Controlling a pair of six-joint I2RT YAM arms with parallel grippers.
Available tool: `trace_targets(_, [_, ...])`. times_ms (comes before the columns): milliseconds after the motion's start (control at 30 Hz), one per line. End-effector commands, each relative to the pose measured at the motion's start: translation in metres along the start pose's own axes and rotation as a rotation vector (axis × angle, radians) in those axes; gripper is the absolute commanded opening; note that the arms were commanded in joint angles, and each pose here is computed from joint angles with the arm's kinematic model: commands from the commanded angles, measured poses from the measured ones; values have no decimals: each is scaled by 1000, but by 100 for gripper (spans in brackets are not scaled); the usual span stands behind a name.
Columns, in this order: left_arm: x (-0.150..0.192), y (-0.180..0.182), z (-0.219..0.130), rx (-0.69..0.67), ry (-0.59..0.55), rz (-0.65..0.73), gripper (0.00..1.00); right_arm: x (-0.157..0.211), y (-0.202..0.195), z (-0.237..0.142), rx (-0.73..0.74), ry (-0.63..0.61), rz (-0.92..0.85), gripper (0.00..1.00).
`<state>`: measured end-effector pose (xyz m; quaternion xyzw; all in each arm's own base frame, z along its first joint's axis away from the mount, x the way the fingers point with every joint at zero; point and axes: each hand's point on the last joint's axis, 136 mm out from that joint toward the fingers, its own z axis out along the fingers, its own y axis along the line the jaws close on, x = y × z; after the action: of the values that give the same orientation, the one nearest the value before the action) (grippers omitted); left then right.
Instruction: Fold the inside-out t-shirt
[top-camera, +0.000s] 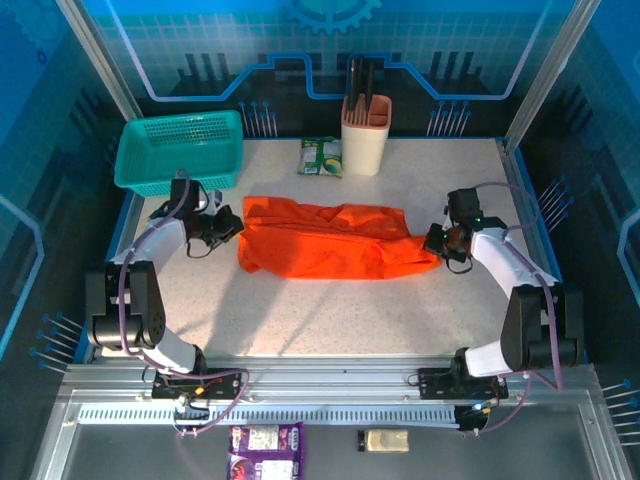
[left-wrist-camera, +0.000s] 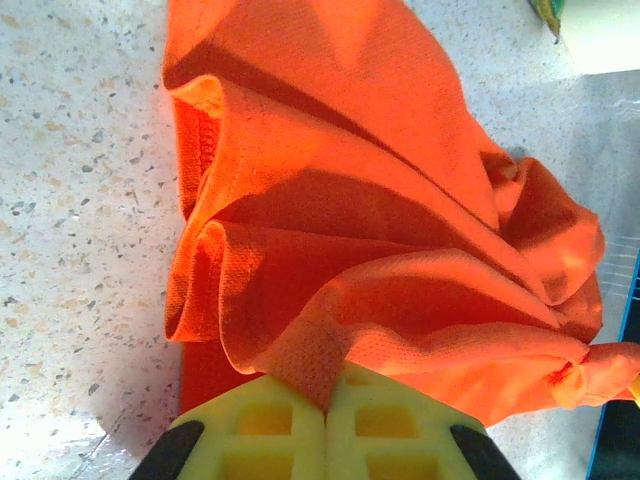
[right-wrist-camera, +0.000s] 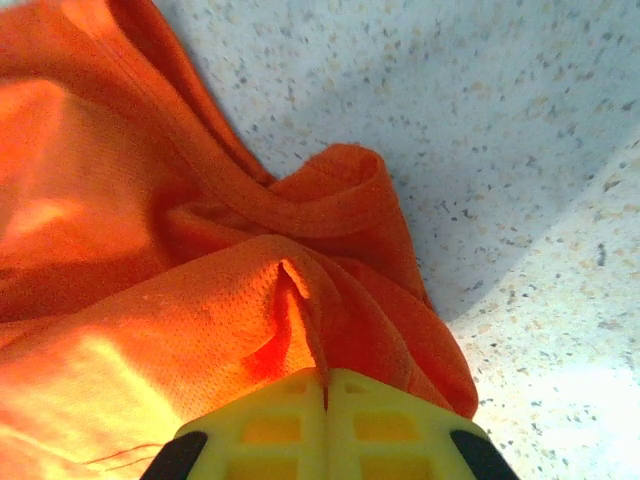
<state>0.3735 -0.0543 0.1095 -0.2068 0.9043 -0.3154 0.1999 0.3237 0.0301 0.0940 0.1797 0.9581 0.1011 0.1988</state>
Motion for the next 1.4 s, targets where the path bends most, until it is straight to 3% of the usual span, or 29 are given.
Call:
trace_targets(0, [-21,-31,-30,42,-91,38,0,-35,16,-57,-52,-143,-5,0])
trace_targets(267, [-37,-69,-67,109,-164,77,0,-97,50,-226,-122,-483,-69,0])
trace_targets(500, [-42,-100,-99,182,-213,105,0,-114,57,-363,-146,-795,-86,0])
trace_targets(600, [-56,-143,-150,239,-289,175,0,-114,61,-378,-182,-843,-77,0])
trace_targets(767, [-65,-234,-276,329,-502,371,0,-114,72,-345,-256,-760,-61,0])
trace_targets(867, [-61,-264,-319,366,-577,444,0,-116,77,-343,-289,-761,-50,0])
trace_targets(1000, [-64,-251,-299,352,-546,412,0,-124,62,-393,-194,-879,-51,0])
trace_targets(1133, [-62,-225,-256,376,-471,323,0,-116,35,-496,-67,-1143,-27,0])
trace_targets(1200, [-60,-219,-248,396,-466,299,0,-107,28,-528,-51,-1236,-11,0])
trace_targets(1267, [-59,-222,-250,417,-474,299,0,-105,29,-532,-77,-1255,-2,0])
trace_targets(1367, [-62,-247,-291,416,-534,371,0,-113,45,-487,-168,-1138,-6,0])
